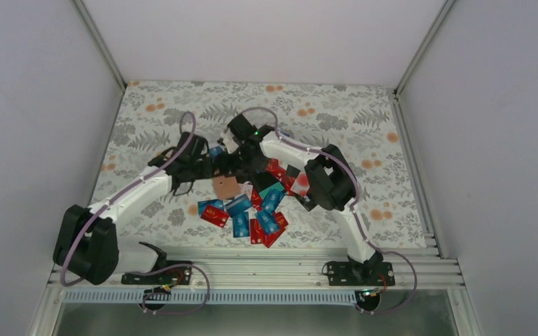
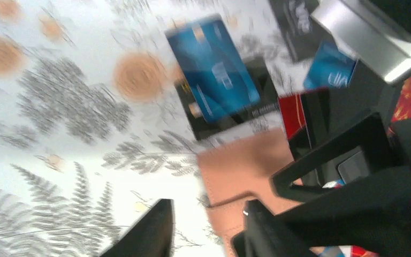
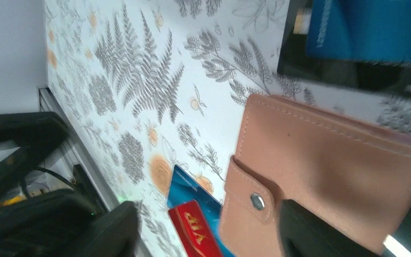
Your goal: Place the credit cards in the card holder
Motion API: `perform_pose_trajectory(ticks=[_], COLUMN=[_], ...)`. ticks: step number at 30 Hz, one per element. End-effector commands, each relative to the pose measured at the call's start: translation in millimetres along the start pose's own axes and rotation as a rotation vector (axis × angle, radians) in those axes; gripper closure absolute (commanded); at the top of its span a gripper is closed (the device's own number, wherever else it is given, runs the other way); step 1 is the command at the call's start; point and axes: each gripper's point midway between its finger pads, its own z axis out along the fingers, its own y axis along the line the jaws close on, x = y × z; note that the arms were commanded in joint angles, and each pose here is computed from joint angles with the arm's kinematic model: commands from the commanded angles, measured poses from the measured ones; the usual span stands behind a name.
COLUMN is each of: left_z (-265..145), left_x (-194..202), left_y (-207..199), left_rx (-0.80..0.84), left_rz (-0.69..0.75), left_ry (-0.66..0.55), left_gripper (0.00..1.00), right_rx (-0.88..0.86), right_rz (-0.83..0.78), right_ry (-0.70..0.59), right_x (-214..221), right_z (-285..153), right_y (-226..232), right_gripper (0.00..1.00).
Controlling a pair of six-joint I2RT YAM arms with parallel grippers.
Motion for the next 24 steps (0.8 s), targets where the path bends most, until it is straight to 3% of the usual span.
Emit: perform_pose_trajectory(ticks=[1, 2, 4, 6, 11, 14, 18, 21, 24], left_z=[-55.8, -67.6, -89.2, -107.5, -142.9, -153.9, -147.7, -128.2, -87.6], left_x=[-52.5, -62.4, -81.6, -98.6, -137.7, -154.1, -165.1, -165.4, -159.4], left_y=[0.9, 2.9, 8.2, 15.6, 44.4, 64.3, 80.7, 91.6, 114.0], left_rx=[-0.055, -0.073, -0.111, -0.153, -0.303, -0.390, -0.406, -0.339, -0.331], left_rz=[-0.002, -0.002, 0.002, -0.005, -0.017, -0.004, 0.041, 0.020, -0.010], left_ry=[-0.176, -0.213, -0.285, -0.344, -0.479, -0.553, -0.630, -0.630, -0.571], left_gripper=[0.50, 0.37, 0.14, 0.01, 0.00, 0.00, 0.00, 0.00, 0.00], right_rx=[-0.018, -0.017, 0.006, 0.063, 0.360, 0.557, 0.719, 0.917, 1.021], right_rz=[-0.205, -0.246, -0.307, -0.341, -0.364, -0.390, -0.334, -0.092, -0.044], right_ry=[-0.202, -0.262, -0.392, -0.513, -0.893, -1.058, -1.159, -1.259, -1.216], right_x=[-50.3, -58.8, -72.3, -79.0, -76.8, -52.0, -17.8, 4.5, 12.1], right_z=[-84.2, -110.7, -164.0, -212.5, -341.2, -386.6, -409.0, -441.8, -439.7], right_y=[58.5, 69.1, 79.5, 74.2, 29.8, 1.1, -42.9, -96.9, -143.7], right_gripper=[0.23, 0.05, 0.00, 0.00, 0.00, 0.00, 0.00, 0.00, 0.00])
